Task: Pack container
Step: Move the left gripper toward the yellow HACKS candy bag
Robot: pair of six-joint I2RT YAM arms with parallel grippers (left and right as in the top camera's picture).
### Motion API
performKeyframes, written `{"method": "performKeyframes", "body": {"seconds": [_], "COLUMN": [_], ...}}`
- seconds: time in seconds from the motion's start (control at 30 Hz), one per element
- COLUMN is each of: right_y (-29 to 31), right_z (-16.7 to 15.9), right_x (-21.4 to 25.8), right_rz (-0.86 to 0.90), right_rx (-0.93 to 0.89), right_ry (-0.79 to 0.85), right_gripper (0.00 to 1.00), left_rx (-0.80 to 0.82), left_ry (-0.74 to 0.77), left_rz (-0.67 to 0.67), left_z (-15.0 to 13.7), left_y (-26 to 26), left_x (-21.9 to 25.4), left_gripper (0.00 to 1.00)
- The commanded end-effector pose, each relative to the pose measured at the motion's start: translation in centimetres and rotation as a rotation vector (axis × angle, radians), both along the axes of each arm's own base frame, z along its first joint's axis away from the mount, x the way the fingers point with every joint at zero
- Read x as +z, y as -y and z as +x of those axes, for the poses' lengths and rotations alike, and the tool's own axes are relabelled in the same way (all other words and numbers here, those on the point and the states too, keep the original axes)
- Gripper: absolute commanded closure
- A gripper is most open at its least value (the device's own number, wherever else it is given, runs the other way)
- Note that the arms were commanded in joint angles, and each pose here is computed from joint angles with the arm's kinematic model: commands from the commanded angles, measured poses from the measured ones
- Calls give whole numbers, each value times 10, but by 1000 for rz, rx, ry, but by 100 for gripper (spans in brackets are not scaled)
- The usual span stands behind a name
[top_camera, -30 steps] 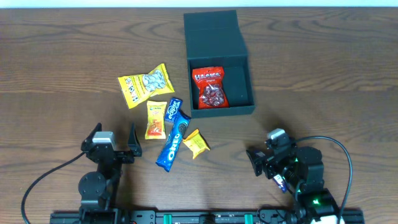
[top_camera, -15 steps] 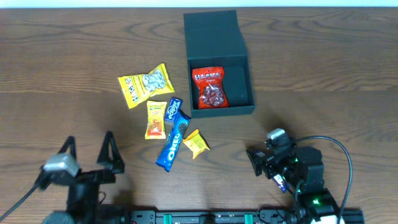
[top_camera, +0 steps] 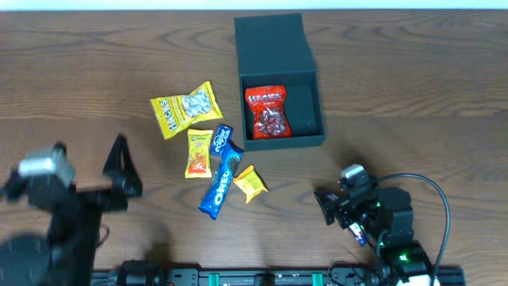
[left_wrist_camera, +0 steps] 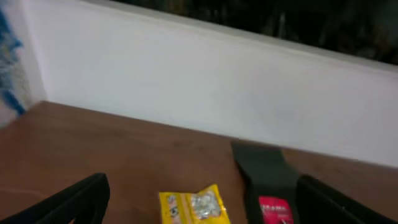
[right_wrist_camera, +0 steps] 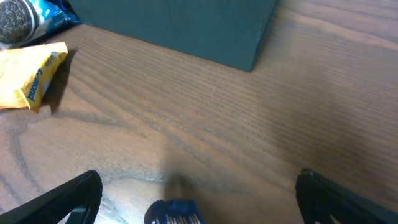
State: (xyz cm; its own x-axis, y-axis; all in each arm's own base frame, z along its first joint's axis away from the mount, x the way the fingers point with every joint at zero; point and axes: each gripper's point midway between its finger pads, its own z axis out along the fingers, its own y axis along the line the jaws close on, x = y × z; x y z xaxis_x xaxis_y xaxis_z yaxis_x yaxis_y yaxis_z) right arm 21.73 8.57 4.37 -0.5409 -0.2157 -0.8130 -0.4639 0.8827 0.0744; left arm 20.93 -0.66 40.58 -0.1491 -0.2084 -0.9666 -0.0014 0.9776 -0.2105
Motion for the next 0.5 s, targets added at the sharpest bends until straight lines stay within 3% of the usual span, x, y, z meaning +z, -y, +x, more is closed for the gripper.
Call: {"method": "performKeyframes", "body": {"seconds": [0.0,0.1,0.33,0.47], "right_y": [2,2,2,2], "right_z": [0,0,0,0], "right_x": [-1,-1,-1,-1], "right_rz": [-8,-8,-8,-8], "right_rx": [-1,-1,-1,-1], "right_ry": [2,2,2,2], "right_gripper": [1,1,1,1], "left_rx": [-120,144,336,302], "left_ry": [-62,-145,-369,-454], "left_rz": [12,-148,-416,-482], "left_z": [27,66,125,150], "left_y": [21,-16,-24,-10], "left_x": [8,-1,-61,-87], "left_gripper": [4,4,4,5]}}
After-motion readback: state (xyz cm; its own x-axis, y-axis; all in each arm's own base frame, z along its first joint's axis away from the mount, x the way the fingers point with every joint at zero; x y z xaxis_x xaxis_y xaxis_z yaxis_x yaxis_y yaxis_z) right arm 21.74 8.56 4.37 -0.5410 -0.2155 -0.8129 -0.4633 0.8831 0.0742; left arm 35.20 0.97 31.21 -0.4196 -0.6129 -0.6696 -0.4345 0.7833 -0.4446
